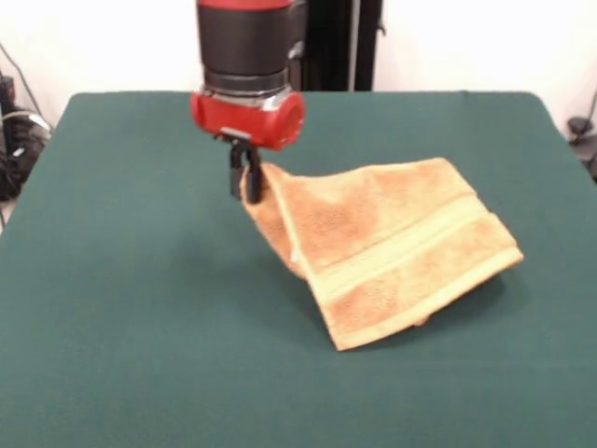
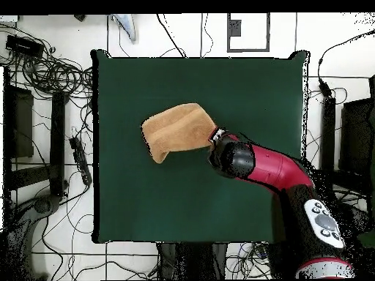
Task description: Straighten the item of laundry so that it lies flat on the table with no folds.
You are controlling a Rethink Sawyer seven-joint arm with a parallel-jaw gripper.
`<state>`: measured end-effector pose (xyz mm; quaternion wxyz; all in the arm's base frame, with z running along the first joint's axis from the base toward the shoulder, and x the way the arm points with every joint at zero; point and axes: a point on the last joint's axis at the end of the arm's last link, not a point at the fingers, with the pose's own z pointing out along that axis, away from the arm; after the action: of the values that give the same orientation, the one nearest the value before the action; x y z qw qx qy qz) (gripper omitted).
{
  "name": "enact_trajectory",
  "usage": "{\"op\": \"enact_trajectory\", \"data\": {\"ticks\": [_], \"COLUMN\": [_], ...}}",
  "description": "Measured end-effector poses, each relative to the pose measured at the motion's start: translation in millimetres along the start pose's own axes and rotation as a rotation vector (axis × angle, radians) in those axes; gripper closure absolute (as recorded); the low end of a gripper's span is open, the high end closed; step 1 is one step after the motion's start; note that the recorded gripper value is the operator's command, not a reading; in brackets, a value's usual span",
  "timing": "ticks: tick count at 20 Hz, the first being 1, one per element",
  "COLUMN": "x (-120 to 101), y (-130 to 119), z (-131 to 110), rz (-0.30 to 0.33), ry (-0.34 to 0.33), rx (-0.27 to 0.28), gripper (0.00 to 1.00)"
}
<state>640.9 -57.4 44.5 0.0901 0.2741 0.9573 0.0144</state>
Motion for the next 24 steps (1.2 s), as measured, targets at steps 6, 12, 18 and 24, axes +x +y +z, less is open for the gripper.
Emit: {"op": "enact_trajectory", "data": {"ticks": [6,12,18,24], "x": [22.1,39.0,22.9,-16.3], "y": [0.1,17.3,10.7,-8.8], "z": [26.4,38.7,49.3,69.6], "rz": [-0.081,-0.151,-0.204,-0.233], "ry": [0.042,0.059,0.066,0.073], "rx": [-0.019,-0.047,-0.048,-0.025], "gripper": [1.0,1.0,1.0,1.0]}}
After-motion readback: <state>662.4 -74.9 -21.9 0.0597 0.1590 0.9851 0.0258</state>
